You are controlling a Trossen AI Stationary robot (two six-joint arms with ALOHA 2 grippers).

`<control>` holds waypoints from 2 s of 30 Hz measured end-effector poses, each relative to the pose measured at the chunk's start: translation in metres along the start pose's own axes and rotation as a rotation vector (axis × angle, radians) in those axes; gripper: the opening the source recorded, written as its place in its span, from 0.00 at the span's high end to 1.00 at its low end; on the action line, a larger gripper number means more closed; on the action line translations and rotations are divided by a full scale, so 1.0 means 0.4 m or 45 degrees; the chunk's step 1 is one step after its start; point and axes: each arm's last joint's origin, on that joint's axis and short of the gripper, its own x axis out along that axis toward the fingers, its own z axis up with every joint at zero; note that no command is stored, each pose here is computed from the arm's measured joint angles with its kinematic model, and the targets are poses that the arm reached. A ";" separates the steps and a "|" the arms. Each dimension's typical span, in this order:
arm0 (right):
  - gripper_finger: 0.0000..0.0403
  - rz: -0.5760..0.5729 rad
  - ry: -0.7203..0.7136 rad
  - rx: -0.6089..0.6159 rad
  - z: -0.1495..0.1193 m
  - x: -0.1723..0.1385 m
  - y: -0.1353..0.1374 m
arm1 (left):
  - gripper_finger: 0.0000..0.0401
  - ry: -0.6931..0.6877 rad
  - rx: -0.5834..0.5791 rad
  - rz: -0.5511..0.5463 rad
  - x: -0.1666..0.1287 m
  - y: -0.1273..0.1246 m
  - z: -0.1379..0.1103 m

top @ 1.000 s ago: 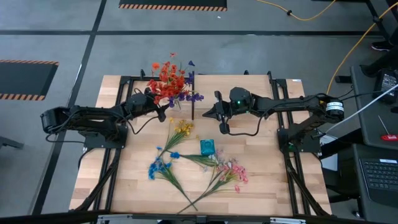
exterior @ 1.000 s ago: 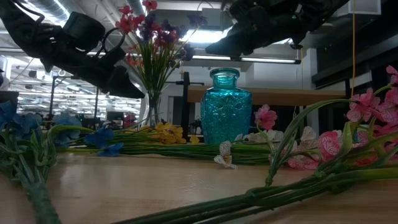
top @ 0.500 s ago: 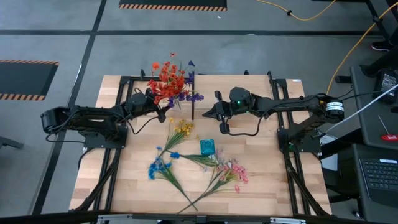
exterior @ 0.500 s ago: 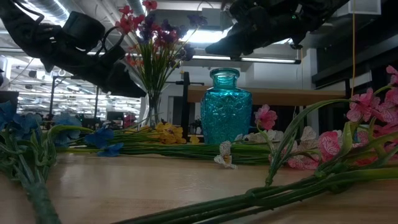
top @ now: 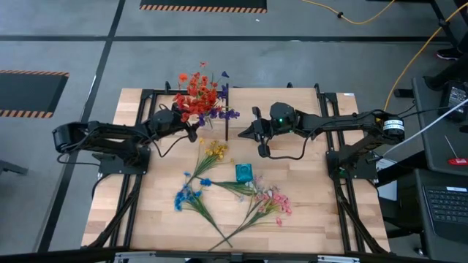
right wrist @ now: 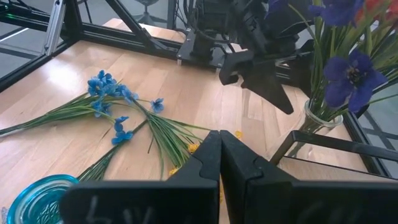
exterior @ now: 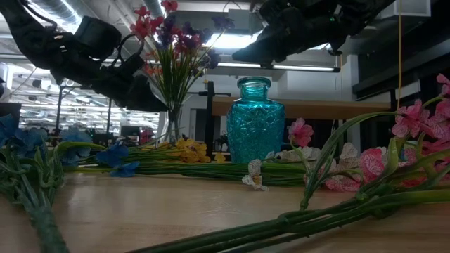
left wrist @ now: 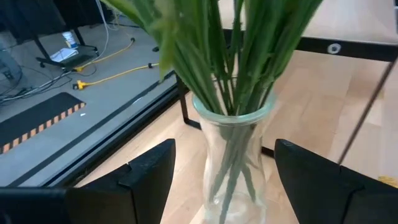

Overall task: Pick and place flowers into a vace then onto a shelf
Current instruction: Put the transparent vase with the flowers on the shelf

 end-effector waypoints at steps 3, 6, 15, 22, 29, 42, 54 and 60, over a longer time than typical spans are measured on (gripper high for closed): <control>0.99 0.000 0.000 0.001 0.000 0.000 0.000 | 0.34 0.010 -0.007 0.009 0.010 -0.001 -0.008; 0.99 0.000 0.000 0.002 0.000 0.000 0.000 | 0.34 -0.006 -0.009 0.010 0.020 -0.003 -0.011; 0.99 0.000 0.000 0.001 0.000 0.000 0.000 | 0.34 -0.050 0.016 0.012 0.031 -0.004 -0.010; 0.99 0.001 0.000 0.000 0.000 0.000 0.000 | 0.34 -0.074 0.012 0.006 0.038 -0.006 -0.002; 0.99 -0.002 -0.006 -0.002 0.001 0.000 0.000 | 0.34 -0.043 0.029 0.003 0.051 -0.007 0.018; 0.99 -0.002 -0.009 -0.003 0.002 0.000 0.000 | 0.34 -0.027 0.016 0.020 0.052 -0.003 0.015; 0.99 -0.002 -0.009 -0.003 0.002 0.000 0.000 | 0.34 0.003 0.020 0.057 0.067 -0.002 -0.001; 0.99 -0.003 -0.010 -0.002 0.002 0.000 0.000 | 0.34 -0.029 0.022 0.101 0.084 0.005 -0.009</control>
